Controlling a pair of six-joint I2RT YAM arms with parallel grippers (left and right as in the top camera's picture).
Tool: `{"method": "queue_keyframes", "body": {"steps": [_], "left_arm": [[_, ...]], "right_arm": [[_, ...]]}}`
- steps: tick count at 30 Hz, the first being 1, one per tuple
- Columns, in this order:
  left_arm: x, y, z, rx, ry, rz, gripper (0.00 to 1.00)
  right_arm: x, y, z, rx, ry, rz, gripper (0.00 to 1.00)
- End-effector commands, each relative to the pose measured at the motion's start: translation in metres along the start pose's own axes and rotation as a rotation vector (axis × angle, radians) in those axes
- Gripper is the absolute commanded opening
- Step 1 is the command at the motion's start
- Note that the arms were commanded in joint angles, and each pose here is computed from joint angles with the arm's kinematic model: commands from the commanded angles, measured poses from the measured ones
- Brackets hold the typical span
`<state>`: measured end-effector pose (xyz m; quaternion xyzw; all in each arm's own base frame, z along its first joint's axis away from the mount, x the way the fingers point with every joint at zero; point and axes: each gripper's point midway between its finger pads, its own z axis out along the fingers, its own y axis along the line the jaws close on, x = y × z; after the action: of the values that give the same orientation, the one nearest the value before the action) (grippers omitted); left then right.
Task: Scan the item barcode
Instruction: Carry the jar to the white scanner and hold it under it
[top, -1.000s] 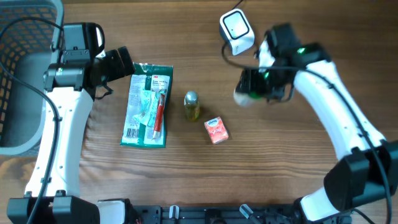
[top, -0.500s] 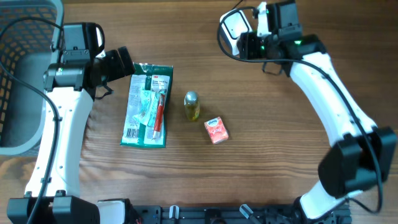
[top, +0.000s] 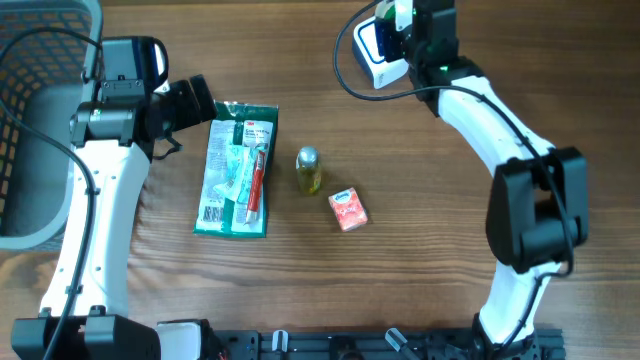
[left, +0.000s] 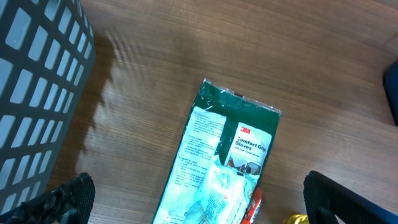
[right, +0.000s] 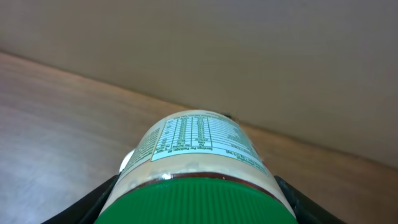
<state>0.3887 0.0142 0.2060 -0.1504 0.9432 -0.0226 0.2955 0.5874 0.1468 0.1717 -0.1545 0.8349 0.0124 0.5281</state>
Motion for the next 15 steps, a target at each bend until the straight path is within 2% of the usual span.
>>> {"method": "queue_keyframes", "body": {"steps": [1, 4, 7, 15], "left_arm": [[-0.007, -0.001, -0.006, 0.012, -0.022, -0.013, 1.0], [-0.007, -0.001, -0.006, 0.012, -0.022, -0.013, 1.0], [-0.007, -0.001, -0.006, 0.012, -0.022, -0.013, 1.0], [-0.007, -0.001, -0.006, 0.012, -0.022, -0.013, 1.0]], "right_arm": [[-0.003, -0.001, 0.012, 0.02, -0.053, -0.019, 0.05], [-0.009, -0.001, 0.018, 0.028, -0.104, -0.017, 0.11], [-0.013, -0.002, 0.023, 0.032, -0.14, -0.014, 0.04], [-0.006, 0.002, 0.04, 0.02, -0.193, -0.013, 0.04]]}}
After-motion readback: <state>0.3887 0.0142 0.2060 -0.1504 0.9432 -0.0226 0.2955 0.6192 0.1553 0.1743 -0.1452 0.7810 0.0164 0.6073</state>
